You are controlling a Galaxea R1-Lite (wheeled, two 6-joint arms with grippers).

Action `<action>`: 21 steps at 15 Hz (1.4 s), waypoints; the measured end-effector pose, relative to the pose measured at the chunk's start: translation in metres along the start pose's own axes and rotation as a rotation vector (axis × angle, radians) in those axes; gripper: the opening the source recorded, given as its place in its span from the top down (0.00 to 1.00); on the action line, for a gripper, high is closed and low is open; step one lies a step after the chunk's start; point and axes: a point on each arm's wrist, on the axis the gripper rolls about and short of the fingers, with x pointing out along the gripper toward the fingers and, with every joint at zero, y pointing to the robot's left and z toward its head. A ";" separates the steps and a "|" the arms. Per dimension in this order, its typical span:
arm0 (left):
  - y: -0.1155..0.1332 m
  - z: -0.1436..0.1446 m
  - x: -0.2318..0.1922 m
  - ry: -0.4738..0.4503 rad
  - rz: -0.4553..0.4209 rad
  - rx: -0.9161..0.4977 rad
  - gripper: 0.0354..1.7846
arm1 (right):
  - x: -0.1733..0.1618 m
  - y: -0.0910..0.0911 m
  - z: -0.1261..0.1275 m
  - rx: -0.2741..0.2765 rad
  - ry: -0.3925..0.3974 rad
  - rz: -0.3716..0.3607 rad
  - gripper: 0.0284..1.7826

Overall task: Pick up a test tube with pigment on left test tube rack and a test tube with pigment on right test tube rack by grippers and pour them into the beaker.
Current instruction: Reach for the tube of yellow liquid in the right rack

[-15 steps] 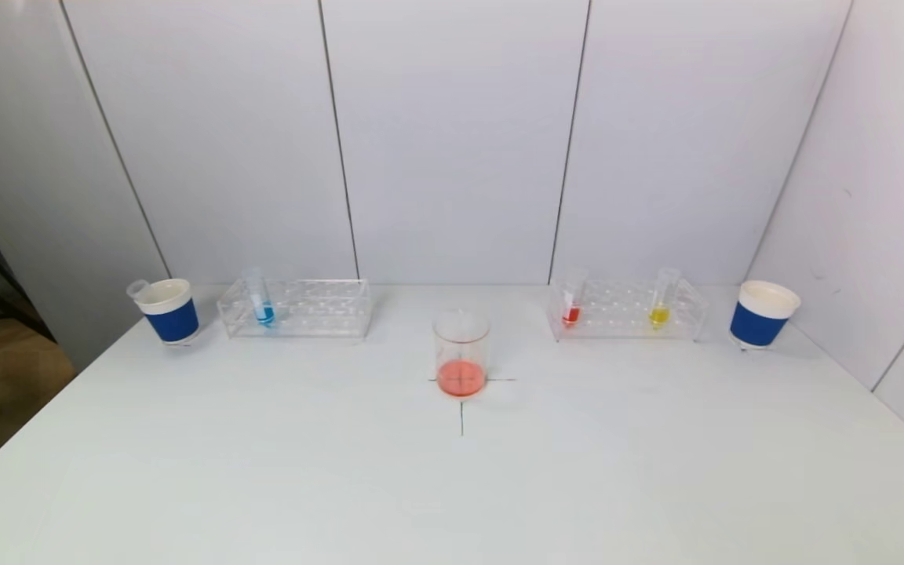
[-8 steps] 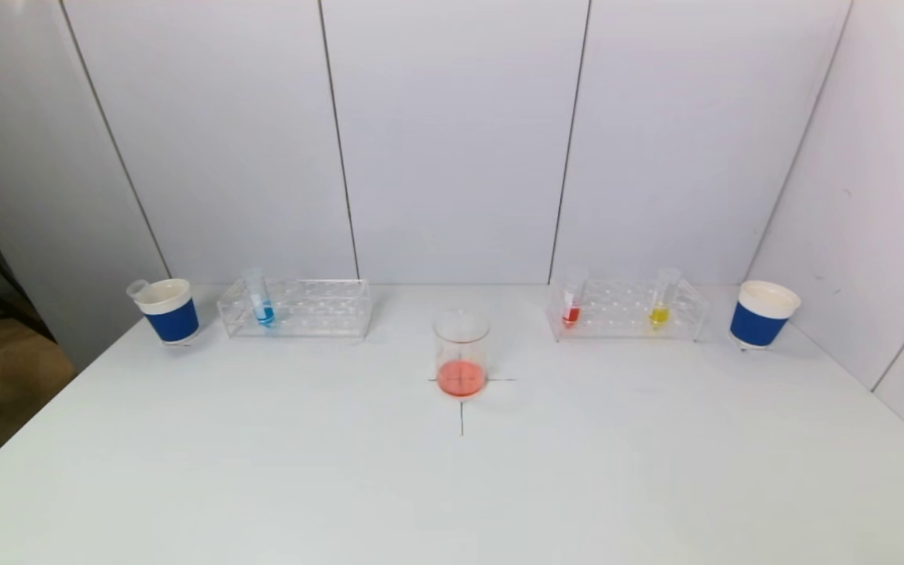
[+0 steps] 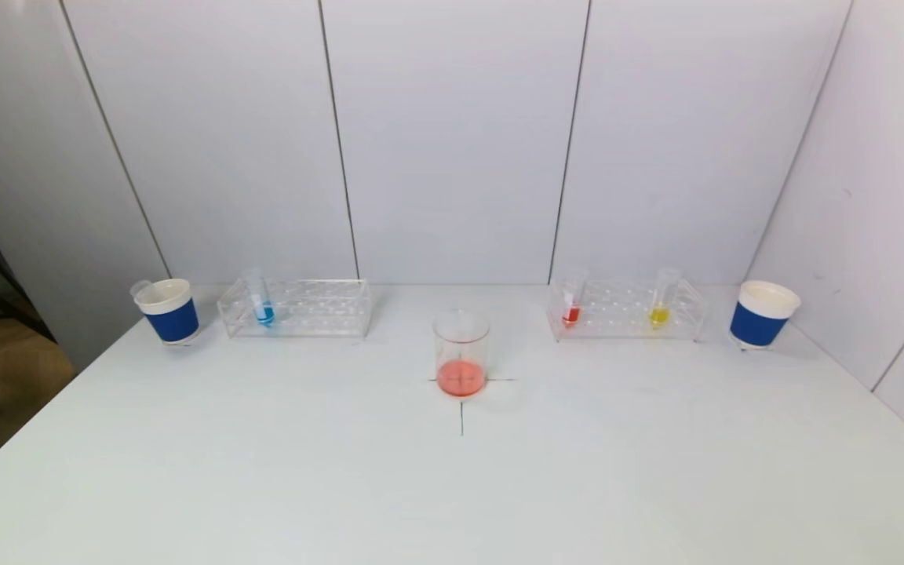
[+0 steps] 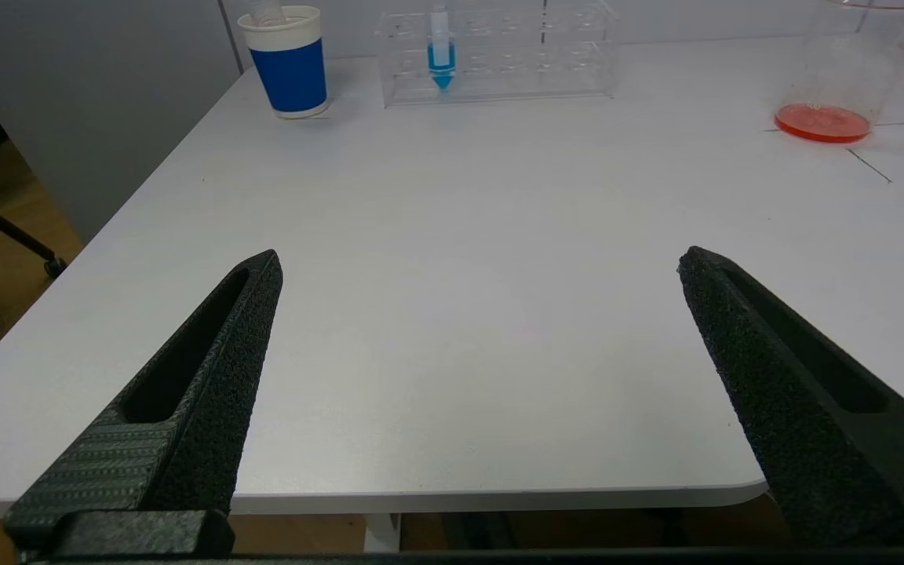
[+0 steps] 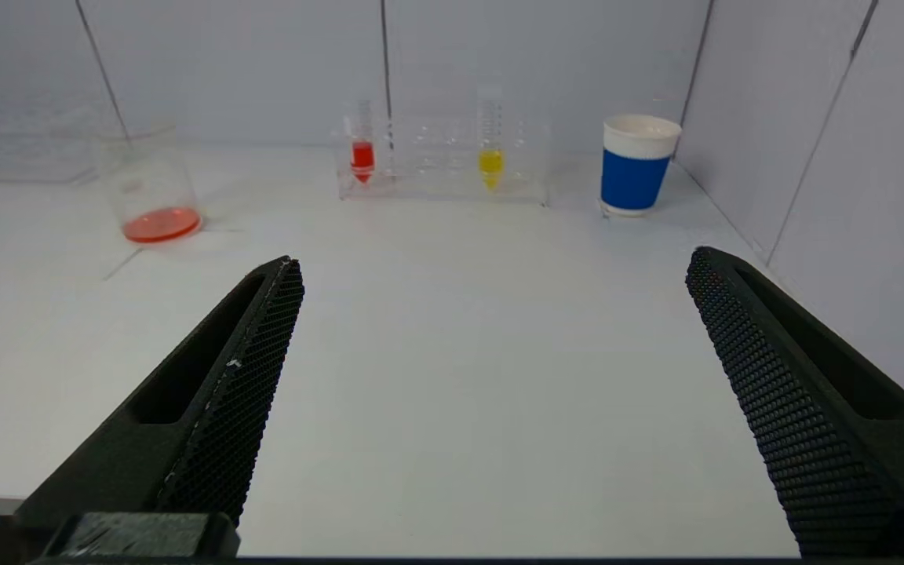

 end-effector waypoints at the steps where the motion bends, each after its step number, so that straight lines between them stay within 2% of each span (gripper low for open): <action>1: 0.000 0.000 0.000 0.000 0.000 0.000 0.01 | -0.001 0.000 0.013 -0.001 -0.005 0.007 0.00; 7: 0.000 0.000 0.000 0.000 0.000 0.000 0.01 | 0.022 0.000 0.106 -0.008 -0.032 0.016 0.00; 10: 0.000 0.000 0.000 0.000 0.000 0.000 0.01 | 0.057 -0.002 0.146 -0.008 -0.014 0.010 0.00; 12: 0.000 0.000 0.000 0.000 0.000 0.000 0.01 | 0.089 -0.003 0.163 -0.008 0.010 0.005 0.00; 16: 0.000 0.000 0.000 0.000 0.000 0.000 0.01 | 0.152 -0.007 0.166 -0.005 0.071 -0.003 0.00; 21: 0.000 0.000 0.000 0.000 0.000 0.000 0.01 | 0.231 -0.012 0.138 0.000 0.145 -0.025 0.00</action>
